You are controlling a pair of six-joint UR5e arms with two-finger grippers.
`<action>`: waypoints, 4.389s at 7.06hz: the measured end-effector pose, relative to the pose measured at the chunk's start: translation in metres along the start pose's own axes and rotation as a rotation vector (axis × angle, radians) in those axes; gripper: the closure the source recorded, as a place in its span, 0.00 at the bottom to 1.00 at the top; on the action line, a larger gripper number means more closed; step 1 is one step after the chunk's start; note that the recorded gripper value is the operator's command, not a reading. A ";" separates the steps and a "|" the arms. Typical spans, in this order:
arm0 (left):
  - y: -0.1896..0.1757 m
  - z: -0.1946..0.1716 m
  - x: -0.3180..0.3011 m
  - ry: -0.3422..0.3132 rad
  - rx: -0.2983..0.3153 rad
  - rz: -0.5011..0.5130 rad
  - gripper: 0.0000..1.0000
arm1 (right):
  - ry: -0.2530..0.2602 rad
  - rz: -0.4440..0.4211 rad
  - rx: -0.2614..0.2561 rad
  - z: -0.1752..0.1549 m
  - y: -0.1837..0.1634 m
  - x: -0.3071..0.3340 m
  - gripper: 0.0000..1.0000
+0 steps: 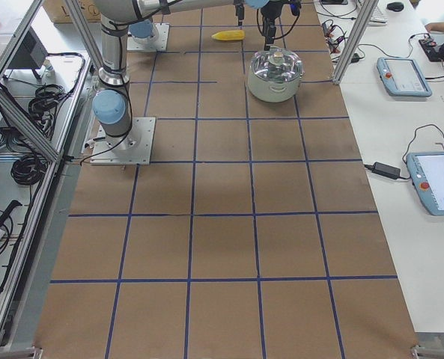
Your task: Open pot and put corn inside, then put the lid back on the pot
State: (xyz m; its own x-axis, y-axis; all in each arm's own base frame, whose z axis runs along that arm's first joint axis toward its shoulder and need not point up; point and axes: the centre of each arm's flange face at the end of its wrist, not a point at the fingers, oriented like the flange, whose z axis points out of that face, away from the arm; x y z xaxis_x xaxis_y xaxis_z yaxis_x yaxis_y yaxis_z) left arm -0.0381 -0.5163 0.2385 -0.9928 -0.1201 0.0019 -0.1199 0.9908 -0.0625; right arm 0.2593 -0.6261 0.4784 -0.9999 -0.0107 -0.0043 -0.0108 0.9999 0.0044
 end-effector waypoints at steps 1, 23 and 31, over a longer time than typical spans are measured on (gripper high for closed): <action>0.009 0.018 0.000 -0.001 0.010 0.003 0.00 | -0.003 0.003 0.014 0.022 -0.018 -0.027 0.05; 0.038 0.042 -0.012 -0.005 0.035 0.016 0.91 | 0.002 -0.012 -0.010 0.054 -0.099 0.098 0.91; -0.083 -0.111 0.180 0.016 -0.015 -0.062 0.92 | 0.038 -0.108 -0.116 0.083 -0.051 0.233 0.93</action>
State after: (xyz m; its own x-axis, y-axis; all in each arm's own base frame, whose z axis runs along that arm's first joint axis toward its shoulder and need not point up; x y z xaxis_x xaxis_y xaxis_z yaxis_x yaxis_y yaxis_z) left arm -0.2078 -0.6136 0.3547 -0.9835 -0.1799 0.0210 -0.1807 0.9824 -0.0465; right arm 0.0275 -0.6789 0.3943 -0.9924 -0.1203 0.0265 -0.1163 0.9857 0.1217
